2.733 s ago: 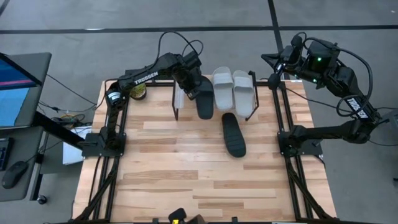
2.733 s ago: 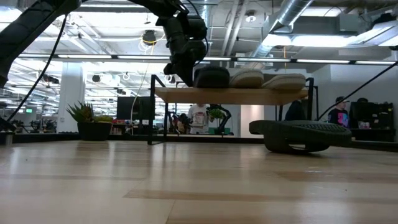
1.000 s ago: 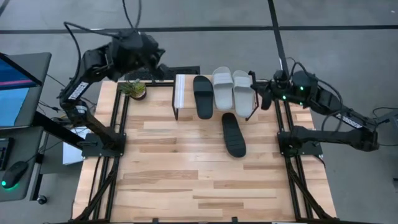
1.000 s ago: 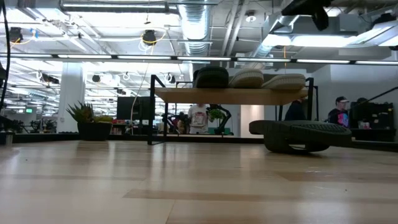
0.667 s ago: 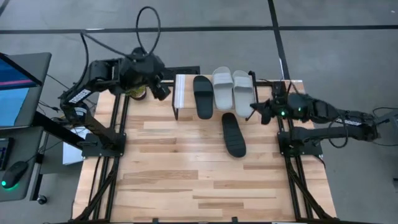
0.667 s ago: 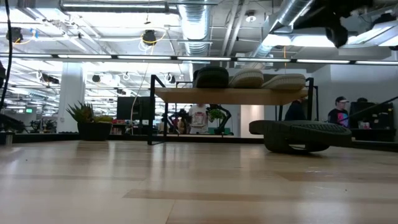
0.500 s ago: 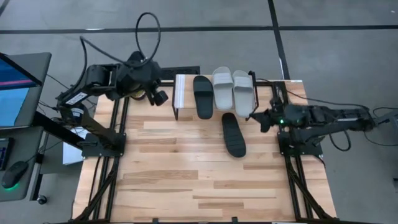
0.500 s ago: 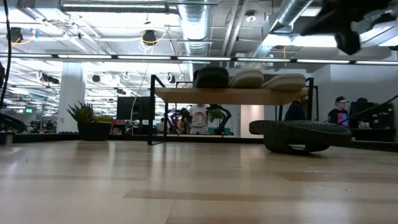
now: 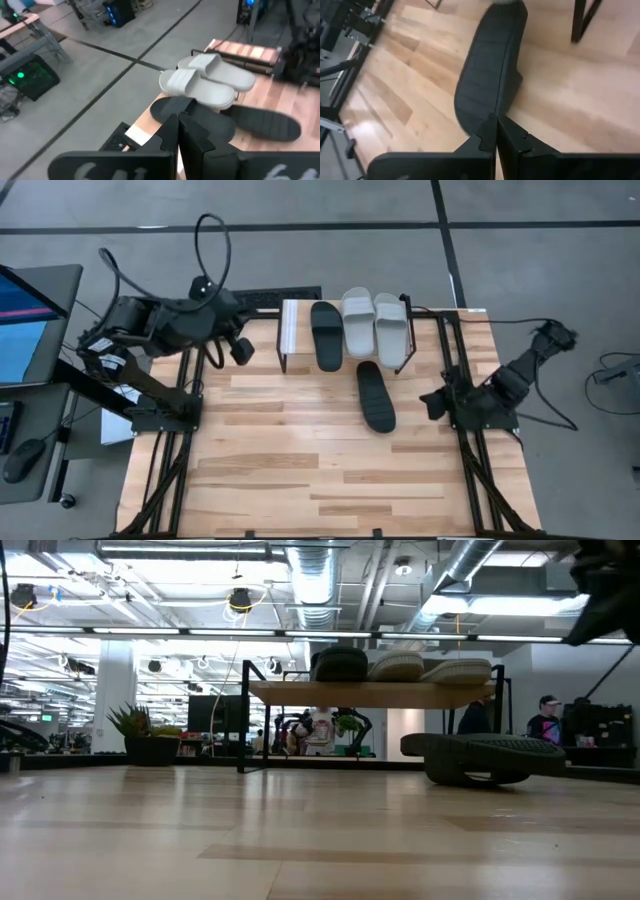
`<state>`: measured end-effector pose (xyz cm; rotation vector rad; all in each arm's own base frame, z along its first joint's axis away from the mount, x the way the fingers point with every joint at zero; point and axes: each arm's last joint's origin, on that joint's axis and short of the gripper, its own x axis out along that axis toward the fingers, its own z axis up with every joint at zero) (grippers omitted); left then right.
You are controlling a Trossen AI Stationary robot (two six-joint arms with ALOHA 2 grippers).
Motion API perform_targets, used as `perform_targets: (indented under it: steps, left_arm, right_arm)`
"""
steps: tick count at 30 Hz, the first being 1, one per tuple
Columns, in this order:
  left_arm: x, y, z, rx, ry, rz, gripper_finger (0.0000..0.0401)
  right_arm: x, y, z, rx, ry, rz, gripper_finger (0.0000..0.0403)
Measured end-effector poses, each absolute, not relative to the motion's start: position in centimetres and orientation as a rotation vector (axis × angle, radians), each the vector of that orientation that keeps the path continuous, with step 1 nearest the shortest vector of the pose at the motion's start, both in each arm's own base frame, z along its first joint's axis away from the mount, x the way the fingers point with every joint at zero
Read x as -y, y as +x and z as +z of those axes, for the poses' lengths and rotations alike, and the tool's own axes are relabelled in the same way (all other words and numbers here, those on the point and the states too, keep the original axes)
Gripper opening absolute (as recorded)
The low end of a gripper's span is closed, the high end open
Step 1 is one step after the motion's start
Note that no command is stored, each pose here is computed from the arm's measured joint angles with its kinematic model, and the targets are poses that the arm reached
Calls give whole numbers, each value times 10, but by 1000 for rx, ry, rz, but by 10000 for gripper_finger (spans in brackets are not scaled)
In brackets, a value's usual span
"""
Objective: Pick and place slides into the shelf
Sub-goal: Put the black slide on the shelf
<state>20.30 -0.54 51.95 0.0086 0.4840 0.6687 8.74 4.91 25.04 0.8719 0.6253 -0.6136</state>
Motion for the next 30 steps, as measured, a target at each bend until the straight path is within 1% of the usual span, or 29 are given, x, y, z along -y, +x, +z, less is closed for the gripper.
perform_targets:
  steps: [6,9,12,15,17,20,22,26,30]
  left_arm:
    - [23,203,519,-430,-78,662,0]
    - [31,201,518,-407,-122,664,0]
    - [40,198,518,-388,-128,671,0]
    - [47,194,517,-387,-97,667,0]
    - [51,191,517,-387,-79,663,0]
    - [56,190,517,-388,-48,643,0]
    - [58,189,517,-397,-23,627,0]
    - [61,187,517,-410,22,594,0]
    - [63,178,520,-426,38,521,0]
  right_arm:
    - [-67,82,239,-624,968,-648,0]
    - [-80,80,219,-641,1013,-651,0]
    - [-93,81,196,-649,1061,-585,0]
    - [-104,89,177,-531,1149,-522,0]
    - [-110,95,170,-382,1211,-487,0]
    - [-114,100,161,-228,1234,-489,0]
    - [-116,103,157,-231,1226,-503,0]
    - [-118,110,148,-312,1224,-548,1]
    - [-120,116,145,-395,1254,-560,23]
